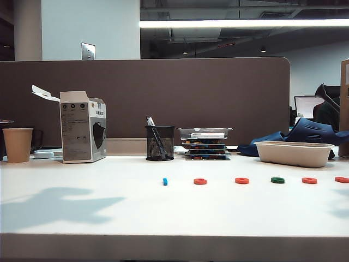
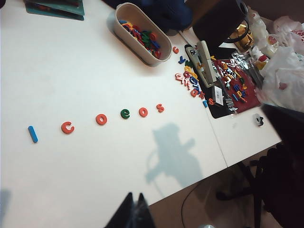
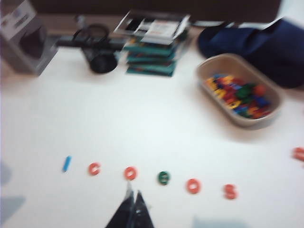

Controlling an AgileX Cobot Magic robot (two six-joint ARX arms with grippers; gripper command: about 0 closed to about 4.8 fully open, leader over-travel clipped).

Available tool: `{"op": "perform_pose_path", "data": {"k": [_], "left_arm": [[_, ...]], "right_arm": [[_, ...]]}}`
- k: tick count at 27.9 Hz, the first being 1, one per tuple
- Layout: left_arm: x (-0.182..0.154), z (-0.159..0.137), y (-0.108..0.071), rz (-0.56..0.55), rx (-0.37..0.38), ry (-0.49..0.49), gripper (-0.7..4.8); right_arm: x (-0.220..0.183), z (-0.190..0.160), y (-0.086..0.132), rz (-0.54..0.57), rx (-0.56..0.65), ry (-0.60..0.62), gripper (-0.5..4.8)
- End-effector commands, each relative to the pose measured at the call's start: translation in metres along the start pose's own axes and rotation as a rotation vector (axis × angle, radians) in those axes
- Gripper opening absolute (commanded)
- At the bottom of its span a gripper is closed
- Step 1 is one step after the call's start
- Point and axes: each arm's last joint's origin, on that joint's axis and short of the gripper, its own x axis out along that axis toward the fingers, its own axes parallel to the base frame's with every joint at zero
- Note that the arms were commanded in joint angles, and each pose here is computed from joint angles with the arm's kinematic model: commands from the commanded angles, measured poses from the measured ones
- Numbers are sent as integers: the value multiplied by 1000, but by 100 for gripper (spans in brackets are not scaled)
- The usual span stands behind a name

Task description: Select the appropriate letters from the row of letter magnets placed on the table to arrange into the word "cool".

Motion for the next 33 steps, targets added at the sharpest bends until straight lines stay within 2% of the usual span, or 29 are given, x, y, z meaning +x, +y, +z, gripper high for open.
{"op": "perform_pose_path", "data": {"k": [1, 5, 7, 8, 12, 13, 15, 22, 33], "left_arm": [[-2, 2, -1, -12, 4, -14, -3], [-2, 2, -1, -11, 7, -15, -3], [-2, 2, -1, -11, 7, -14, -3], [-2, 2, -1, -12, 7, -14, -3], [-2, 2, -1, -11, 7, -15, -3], [-2, 2, -1, -11, 7, -14, -3], [-2, 2, -1, -11, 7, -14, -3], [-1, 2, -1, -11, 7, -14, -3], [-1, 2, -1, -10, 7, -14, -3]], "right_arm": [[24, 9, 12, 56, 14, 87, -1], [65, 14, 37, 114, -11, 183, 15], [83, 14, 43, 93, -1, 222, 81], [101, 12, 50, 84, 8, 265, 136], [141, 1, 70, 54, 26, 367, 153], [157, -5, 76, 42, 9, 404, 187], [173, -15, 88, 47, -17, 442, 213], [214, -49, 115, -10, -101, 508, 213], [250, -76, 120, -41, -109, 546, 213]]}}
